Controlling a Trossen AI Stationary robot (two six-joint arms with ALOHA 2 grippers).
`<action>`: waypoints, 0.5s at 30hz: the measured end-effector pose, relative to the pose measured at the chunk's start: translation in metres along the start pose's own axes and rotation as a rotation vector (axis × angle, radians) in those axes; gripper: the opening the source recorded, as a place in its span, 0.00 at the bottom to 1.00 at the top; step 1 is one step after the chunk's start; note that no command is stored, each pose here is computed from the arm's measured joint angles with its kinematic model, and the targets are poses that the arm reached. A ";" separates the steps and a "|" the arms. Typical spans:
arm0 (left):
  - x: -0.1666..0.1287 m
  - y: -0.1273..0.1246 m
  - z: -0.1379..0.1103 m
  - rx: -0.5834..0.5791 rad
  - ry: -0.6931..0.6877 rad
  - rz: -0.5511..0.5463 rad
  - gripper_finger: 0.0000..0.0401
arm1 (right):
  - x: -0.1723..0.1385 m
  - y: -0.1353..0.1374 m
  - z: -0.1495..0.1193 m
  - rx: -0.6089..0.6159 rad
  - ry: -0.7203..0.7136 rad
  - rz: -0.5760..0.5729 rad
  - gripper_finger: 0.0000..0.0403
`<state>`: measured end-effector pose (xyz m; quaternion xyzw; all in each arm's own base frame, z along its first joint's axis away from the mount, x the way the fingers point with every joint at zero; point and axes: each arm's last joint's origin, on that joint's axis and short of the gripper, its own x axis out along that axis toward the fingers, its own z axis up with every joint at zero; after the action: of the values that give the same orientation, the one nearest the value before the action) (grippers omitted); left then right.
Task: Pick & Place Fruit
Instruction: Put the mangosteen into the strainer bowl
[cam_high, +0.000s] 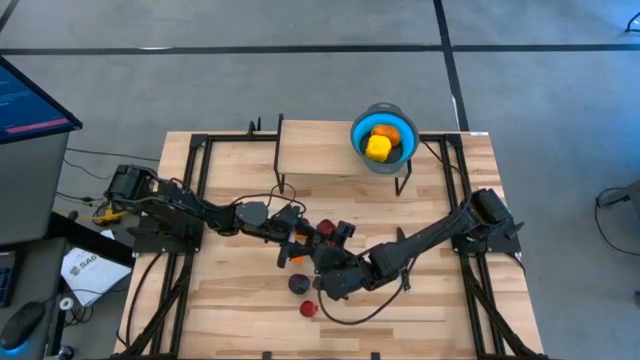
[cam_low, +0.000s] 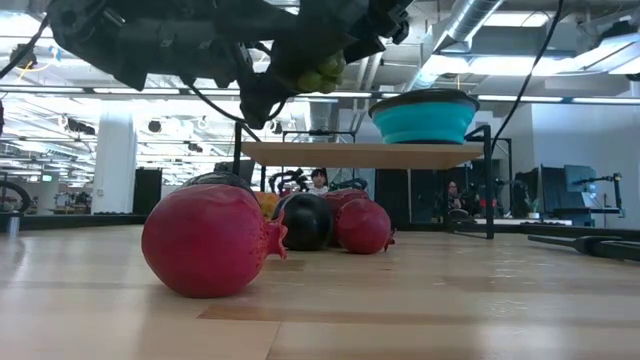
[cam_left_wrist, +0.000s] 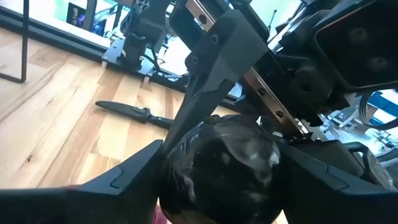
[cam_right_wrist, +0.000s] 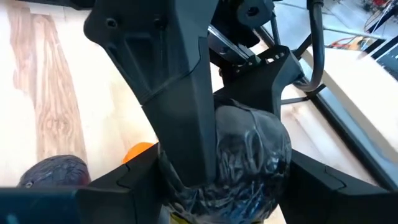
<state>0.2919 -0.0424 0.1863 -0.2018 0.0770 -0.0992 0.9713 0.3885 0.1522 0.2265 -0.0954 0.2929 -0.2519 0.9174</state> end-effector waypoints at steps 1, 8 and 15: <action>0.000 0.000 -0.001 -0.002 0.003 0.001 0.62 | 0.001 0.000 0.000 0.001 0.008 0.015 0.60; -0.001 0.001 -0.006 0.030 0.050 0.001 0.64 | 0.003 0.000 0.000 0.030 0.063 0.125 0.73; 0.000 0.004 -0.004 0.015 0.042 0.021 0.64 | -0.004 0.000 -0.003 0.023 0.091 0.121 0.87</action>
<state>0.2920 -0.0399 0.1813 -0.1917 0.0989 -0.0938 0.9719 0.3839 0.1536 0.2260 -0.0554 0.3366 -0.2033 0.9178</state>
